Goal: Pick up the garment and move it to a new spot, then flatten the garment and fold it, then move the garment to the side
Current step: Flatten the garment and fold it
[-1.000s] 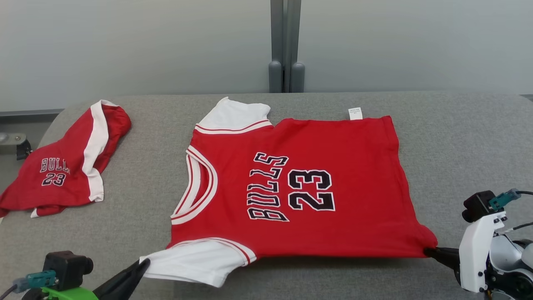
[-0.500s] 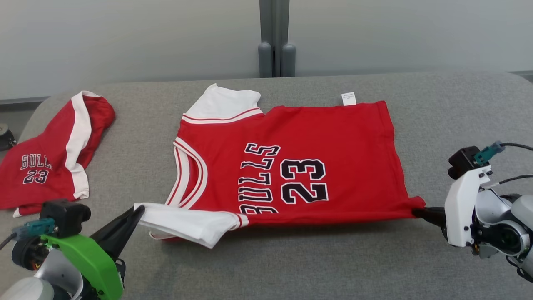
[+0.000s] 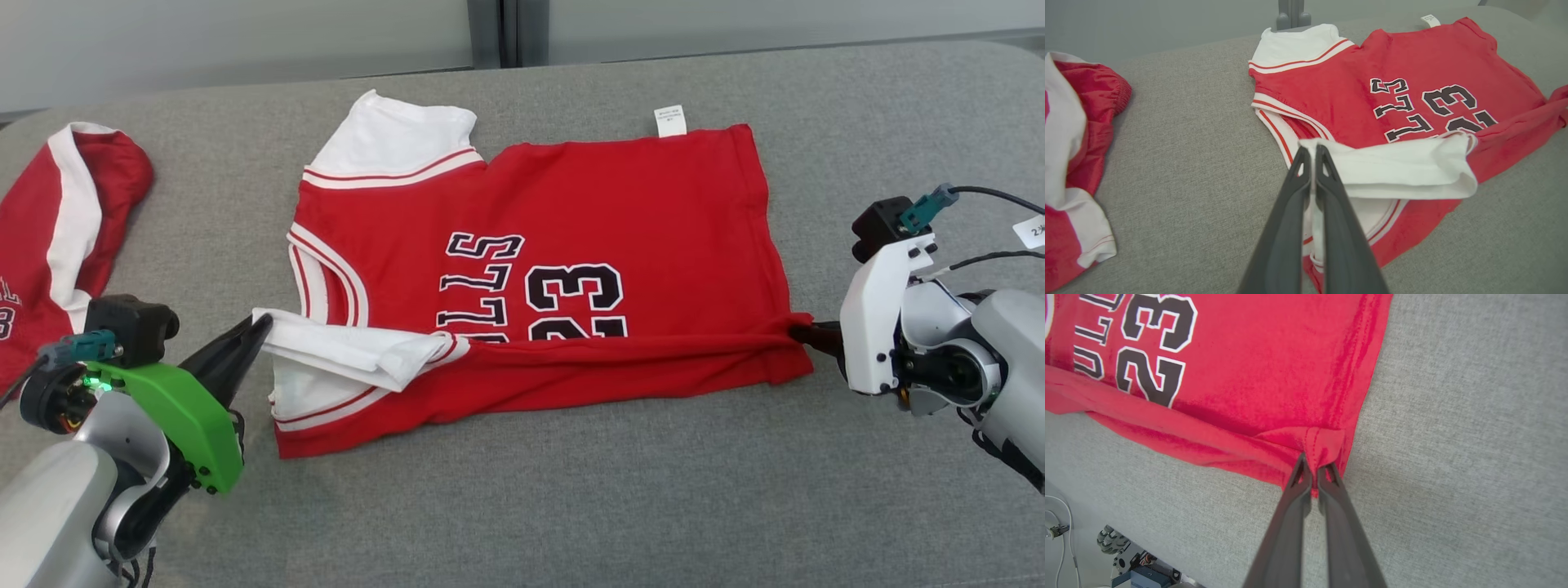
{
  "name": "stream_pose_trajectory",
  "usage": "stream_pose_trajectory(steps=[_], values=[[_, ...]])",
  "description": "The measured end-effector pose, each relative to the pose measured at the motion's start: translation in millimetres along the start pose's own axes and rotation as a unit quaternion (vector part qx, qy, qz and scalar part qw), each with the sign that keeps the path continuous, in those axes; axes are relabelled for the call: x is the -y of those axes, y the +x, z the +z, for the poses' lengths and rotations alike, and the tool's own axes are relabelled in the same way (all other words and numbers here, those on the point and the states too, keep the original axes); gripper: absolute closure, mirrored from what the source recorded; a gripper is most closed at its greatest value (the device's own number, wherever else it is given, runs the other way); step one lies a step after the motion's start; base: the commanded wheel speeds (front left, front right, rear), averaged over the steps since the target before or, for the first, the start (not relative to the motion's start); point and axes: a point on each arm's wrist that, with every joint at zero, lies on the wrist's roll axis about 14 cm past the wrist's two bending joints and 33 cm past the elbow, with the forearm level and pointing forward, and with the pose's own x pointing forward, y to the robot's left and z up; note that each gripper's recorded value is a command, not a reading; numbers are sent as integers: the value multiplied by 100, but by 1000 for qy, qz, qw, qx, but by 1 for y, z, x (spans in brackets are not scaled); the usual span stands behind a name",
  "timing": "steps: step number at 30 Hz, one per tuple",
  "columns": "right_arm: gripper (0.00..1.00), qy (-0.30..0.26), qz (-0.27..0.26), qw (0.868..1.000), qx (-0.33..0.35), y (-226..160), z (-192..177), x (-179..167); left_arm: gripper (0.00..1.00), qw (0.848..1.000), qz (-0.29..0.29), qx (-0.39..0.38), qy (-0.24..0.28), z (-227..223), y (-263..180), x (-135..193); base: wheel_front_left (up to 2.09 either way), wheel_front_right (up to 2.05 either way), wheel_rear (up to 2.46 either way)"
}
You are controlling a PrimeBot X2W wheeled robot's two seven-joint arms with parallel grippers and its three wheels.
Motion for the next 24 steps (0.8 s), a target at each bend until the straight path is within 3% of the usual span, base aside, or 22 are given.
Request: stream_pose_trajectory(steps=[10, 11, 12, 13, 15, 21, 24], values=[[100, -1, -8, 1000, 13, 22, 11, 5, 100, 1000, 2, -20, 17, -11, 33, -9, 0, 0, 0], [70, -2, -10, 1000, 23, 22, 15, 6, 100, 1000, 7, -19, 17, -11, 34, -12, 0, 0, 0], [0, -6, -14, 999, 34, 22, 20, 7, 100, 1000, 16, -16, 22, -10, 35, -17, 0, 0, 0], [0, -9, -17, 999, 40, 22, 22, 9, 86, 999, 26, -11, 27, -8, 36, -21, 0, 0, 0], [0, -13, -21, 998, 55, 22, 27, 9, 0, 998, 39, -8, 39, -7, 36, -27, 0, 0, 0], [0, -18, -32, 995, 89, 17, 33, 13, 0, 999, 42, 11, 29, -6, 36, -22, 0, 0, 0], [0, -18, -46, 988, 144, 8, 49, 20, 0, 998, 48, 24, 28, -3, 34, -21, 0, 0, 0]])
